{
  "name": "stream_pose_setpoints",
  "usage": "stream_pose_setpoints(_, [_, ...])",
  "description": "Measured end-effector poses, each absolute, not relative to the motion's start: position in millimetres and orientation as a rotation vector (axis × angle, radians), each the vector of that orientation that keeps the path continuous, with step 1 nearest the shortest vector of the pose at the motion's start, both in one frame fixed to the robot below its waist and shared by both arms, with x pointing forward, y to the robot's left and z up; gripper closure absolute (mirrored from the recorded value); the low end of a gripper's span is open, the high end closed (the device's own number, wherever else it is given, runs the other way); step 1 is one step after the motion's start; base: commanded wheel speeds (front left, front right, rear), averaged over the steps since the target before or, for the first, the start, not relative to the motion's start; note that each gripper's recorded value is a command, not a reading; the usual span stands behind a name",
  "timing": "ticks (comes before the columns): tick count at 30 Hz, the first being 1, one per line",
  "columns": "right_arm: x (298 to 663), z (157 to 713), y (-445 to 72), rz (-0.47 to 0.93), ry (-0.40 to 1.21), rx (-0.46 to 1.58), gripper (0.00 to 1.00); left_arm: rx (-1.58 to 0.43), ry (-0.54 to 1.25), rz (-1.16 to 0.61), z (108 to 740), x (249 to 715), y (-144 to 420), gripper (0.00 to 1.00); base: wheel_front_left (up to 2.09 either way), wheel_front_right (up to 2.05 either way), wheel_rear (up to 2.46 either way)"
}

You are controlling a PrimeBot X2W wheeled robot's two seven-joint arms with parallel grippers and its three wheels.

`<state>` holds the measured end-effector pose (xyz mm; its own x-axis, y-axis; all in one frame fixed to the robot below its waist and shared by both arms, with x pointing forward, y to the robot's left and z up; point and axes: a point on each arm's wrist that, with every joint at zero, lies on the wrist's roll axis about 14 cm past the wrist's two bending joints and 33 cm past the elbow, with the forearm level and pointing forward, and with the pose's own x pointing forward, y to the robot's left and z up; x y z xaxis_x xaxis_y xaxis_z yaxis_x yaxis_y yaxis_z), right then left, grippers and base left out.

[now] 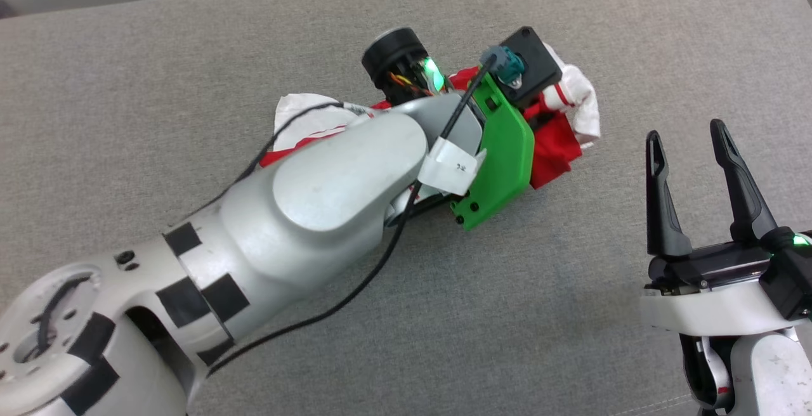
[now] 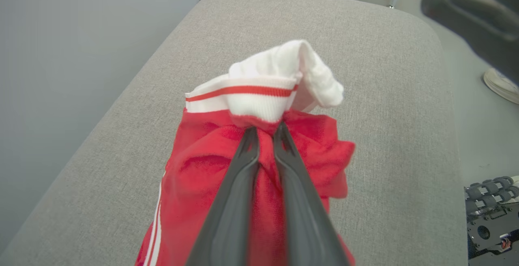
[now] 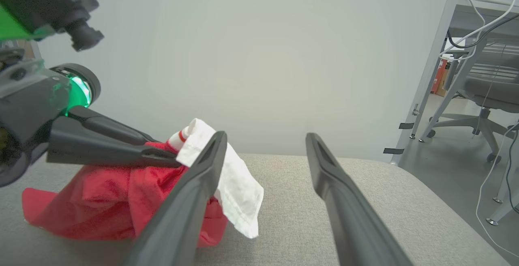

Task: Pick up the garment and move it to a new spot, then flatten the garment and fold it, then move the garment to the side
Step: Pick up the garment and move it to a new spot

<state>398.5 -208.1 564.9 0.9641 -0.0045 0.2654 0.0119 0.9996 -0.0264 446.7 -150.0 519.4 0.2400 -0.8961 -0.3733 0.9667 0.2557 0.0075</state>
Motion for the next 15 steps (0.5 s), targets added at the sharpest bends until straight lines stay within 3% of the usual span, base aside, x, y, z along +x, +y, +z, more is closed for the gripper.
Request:
stream_pose_setpoints(8, [396.7,552.5,-217.0,-0.036,-0.228,-0.032,0.00,0.247,0.584,-1.372,426.9,377.0,-156.3,1.00,0.00,0.00,0.00])
stream_pose_setpoints(15, [401.1,548.2,-208.5,-0.011,-0.219,-0.023,0.00,0.257,0.712,-1.388,392.8,334.4,-146.1,1.00,0.00,0.00,0.00])
